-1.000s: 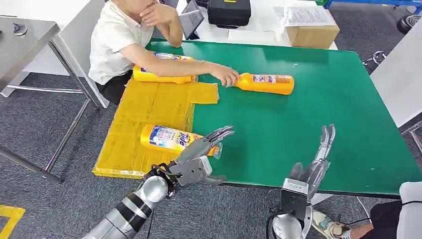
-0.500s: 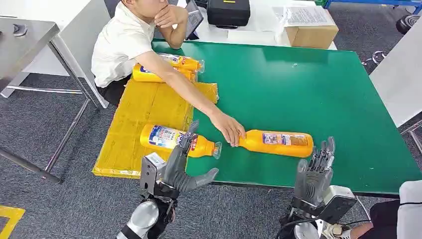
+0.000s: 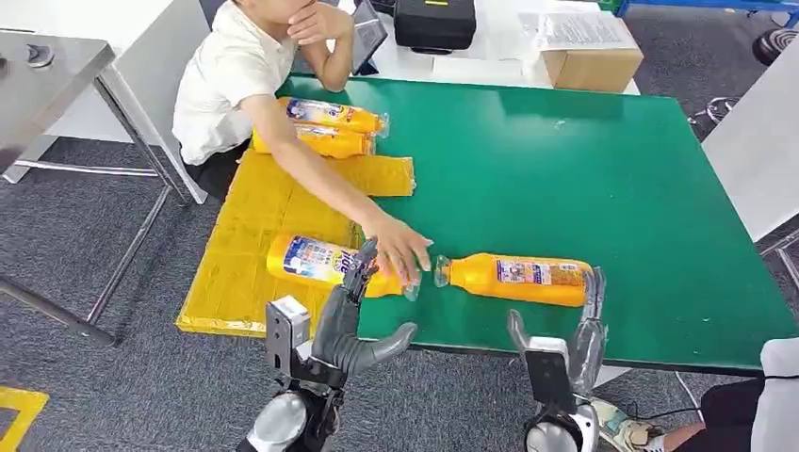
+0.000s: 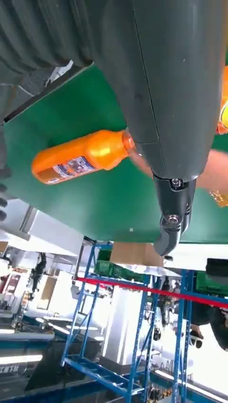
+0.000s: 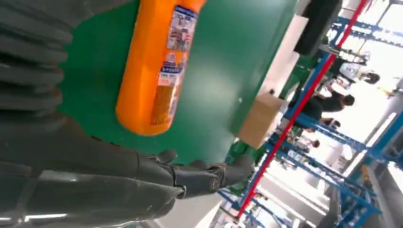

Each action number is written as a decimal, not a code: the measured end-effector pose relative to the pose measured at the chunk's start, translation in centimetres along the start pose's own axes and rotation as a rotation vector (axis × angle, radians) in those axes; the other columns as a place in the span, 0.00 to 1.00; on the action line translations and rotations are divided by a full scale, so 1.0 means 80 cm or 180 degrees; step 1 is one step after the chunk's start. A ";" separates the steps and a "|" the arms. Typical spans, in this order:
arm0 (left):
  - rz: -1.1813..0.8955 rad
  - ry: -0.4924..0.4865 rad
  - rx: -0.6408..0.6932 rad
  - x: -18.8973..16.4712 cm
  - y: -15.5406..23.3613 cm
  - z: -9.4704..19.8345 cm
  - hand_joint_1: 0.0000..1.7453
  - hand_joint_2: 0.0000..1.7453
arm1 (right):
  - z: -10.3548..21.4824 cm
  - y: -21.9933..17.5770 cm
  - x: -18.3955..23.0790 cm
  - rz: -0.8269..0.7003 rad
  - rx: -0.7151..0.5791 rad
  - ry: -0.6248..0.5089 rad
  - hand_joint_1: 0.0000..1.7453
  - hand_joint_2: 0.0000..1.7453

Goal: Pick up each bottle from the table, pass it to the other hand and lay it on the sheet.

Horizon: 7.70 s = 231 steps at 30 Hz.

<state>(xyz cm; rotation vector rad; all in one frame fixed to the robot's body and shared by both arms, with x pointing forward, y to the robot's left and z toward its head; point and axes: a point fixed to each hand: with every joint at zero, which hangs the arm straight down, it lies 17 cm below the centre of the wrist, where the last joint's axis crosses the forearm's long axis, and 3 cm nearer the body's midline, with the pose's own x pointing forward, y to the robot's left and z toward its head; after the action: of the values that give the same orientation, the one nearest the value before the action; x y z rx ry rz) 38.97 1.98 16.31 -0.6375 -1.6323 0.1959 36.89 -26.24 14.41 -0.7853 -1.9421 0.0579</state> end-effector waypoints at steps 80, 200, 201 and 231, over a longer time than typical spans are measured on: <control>-0.0019 0.0861 -0.0612 -0.082 -0.073 -0.004 0.00 1.00 | -0.078 0.001 -0.212 0.2743 0.1430 -0.0144 0.00 1.00; 0.1093 0.0081 0.0386 0.014 0.021 -0.022 1.00 1.00 | 0.101 0.251 0.151 -0.1133 0.2268 -0.0711 1.00 1.00; 0.1112 0.0081 0.0396 0.014 0.023 -0.022 1.00 1.00 | 0.102 0.253 0.151 -0.1139 0.2283 -0.0707 1.00 1.00; -0.1966 -0.1037 0.1516 0.117 0.181 -0.014 1.00 1.00 | 0.054 0.139 0.076 -0.0566 0.0743 -0.0348 0.00 0.00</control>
<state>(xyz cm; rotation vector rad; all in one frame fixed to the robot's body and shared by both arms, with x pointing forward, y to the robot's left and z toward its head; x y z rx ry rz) 43.92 18.51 17.66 0.2835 -1.9254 0.2285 37.10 -12.90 13.00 -0.4621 -2.0560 0.2196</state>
